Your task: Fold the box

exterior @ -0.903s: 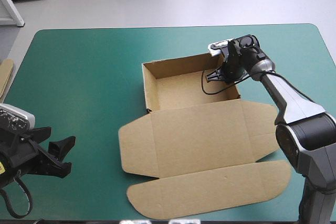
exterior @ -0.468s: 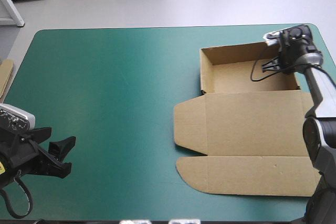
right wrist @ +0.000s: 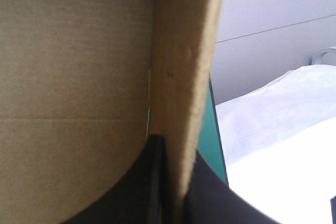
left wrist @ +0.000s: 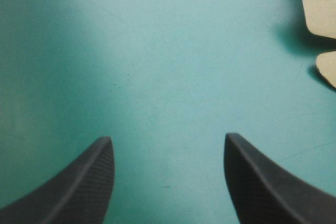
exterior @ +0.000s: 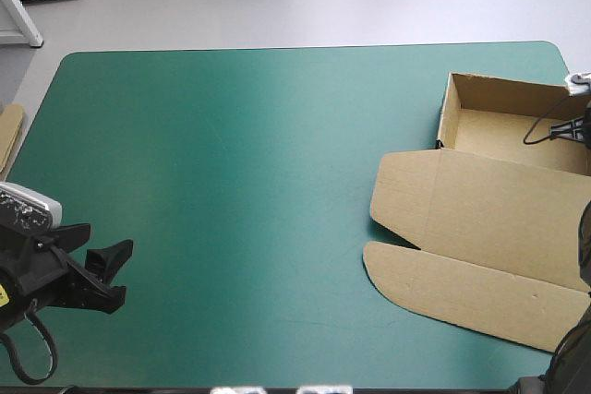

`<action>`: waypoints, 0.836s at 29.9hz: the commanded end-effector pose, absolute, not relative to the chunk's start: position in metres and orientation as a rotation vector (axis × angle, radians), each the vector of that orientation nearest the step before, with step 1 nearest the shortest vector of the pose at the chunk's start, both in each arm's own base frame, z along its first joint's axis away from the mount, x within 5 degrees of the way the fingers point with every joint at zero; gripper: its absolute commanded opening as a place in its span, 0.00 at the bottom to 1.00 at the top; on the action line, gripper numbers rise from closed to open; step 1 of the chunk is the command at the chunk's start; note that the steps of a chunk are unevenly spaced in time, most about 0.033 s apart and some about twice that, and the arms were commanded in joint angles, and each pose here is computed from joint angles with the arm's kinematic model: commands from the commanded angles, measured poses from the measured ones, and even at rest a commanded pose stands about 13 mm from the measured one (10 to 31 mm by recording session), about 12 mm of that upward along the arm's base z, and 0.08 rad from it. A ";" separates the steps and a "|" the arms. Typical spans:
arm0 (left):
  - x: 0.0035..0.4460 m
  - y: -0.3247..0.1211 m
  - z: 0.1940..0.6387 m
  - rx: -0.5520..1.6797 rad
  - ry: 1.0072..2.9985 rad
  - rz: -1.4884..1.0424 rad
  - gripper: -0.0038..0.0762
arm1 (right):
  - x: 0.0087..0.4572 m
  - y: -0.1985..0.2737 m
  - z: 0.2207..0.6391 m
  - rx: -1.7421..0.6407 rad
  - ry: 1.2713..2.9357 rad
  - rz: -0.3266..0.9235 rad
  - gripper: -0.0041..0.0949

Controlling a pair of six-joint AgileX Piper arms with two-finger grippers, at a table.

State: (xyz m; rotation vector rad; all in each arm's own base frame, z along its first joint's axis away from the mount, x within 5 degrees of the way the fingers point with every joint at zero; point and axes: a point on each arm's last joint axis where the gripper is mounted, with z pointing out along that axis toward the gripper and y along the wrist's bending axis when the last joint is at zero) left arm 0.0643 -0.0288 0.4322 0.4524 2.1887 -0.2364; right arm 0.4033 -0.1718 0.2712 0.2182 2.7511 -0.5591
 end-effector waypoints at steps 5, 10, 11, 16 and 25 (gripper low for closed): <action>0.063 -0.030 0.437 0.453 2.183 -0.259 0.60 | 0.399 -0.188 0.277 0.114 2.704 -0.741 0.05; 0.062 -0.030 0.436 0.455 2.192 -0.258 0.60 | 0.398 -0.189 0.277 0.135 2.701 -0.742 0.28; 0.062 -0.030 0.436 0.457 2.199 -0.257 0.60 | 0.398 -0.189 0.277 0.150 2.698 -0.739 0.38; 0.062 -0.029 0.435 0.459 2.206 -0.256 0.60 | 0.393 -0.187 0.295 0.215 2.646 -0.735 0.72; 0.065 -0.028 0.438 0.439 2.169 -0.233 0.60 | 0.357 -0.155 0.384 0.281 2.431 -0.498 0.75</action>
